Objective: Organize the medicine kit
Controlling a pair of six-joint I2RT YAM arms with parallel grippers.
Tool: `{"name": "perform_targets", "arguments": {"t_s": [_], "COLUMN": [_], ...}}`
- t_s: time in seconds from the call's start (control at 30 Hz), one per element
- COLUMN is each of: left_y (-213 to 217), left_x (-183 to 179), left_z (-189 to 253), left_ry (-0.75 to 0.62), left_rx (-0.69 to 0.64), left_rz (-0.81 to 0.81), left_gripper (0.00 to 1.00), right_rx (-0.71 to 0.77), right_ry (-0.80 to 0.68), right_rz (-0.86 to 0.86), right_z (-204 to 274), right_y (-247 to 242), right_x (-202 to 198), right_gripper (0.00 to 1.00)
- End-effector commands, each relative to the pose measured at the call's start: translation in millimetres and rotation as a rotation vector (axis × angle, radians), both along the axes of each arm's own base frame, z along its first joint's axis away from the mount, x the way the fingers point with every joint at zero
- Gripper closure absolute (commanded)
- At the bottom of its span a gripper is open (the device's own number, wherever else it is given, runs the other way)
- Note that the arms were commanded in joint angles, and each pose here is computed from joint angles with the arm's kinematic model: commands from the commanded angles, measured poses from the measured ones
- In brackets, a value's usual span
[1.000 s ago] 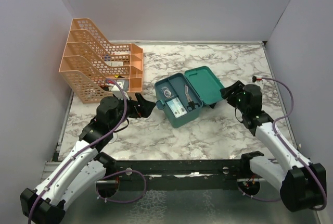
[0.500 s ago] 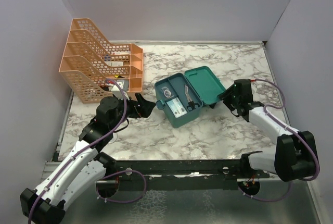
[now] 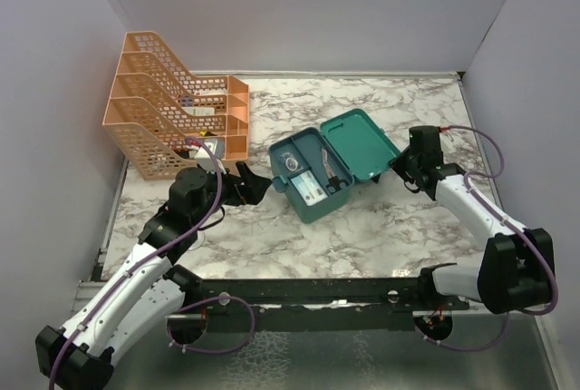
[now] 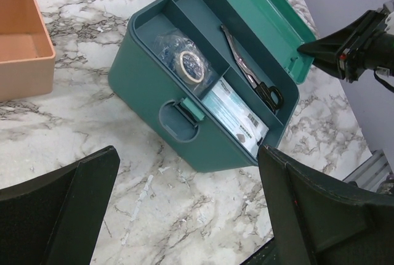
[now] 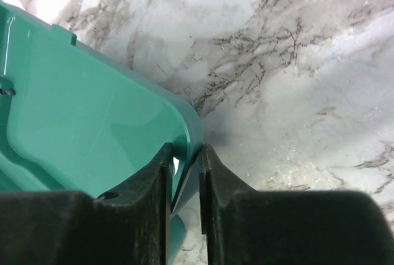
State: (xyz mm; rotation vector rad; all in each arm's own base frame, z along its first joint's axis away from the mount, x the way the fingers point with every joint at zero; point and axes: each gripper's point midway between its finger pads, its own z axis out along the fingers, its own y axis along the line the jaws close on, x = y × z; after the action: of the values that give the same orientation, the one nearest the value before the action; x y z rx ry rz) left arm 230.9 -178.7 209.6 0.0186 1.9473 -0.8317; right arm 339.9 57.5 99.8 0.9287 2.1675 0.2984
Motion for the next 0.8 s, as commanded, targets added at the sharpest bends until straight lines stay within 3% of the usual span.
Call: {"name": "perform_targets", "arguments": {"t_s": [0.0,0.27,0.5,0.77], "left_y": [-2,-15,-27,-41], "left_x": [3,4,15,26], "left_z": [1,-9,-26,-50], "left_ry": [-0.006,0.085,0.177,0.268], "left_rx": [-0.014,-0.051,-0.070,-0.105], "left_rz": [0.003,-0.029,-0.024,-0.018], "left_gripper": [0.01,0.01,0.02,0.20], "right_rx": [-0.126,-0.193,-0.329,-0.513], "right_ry": [-0.017,-0.168,-0.214,-0.236], "right_rz": [0.045,0.152,0.194,0.178], "right_z": [23,70,95,118], "right_y": [-15,-10,-4,19], "right_x": [0,0,-9,-22], "right_gripper": [0.84,0.89,0.90,0.90]}}
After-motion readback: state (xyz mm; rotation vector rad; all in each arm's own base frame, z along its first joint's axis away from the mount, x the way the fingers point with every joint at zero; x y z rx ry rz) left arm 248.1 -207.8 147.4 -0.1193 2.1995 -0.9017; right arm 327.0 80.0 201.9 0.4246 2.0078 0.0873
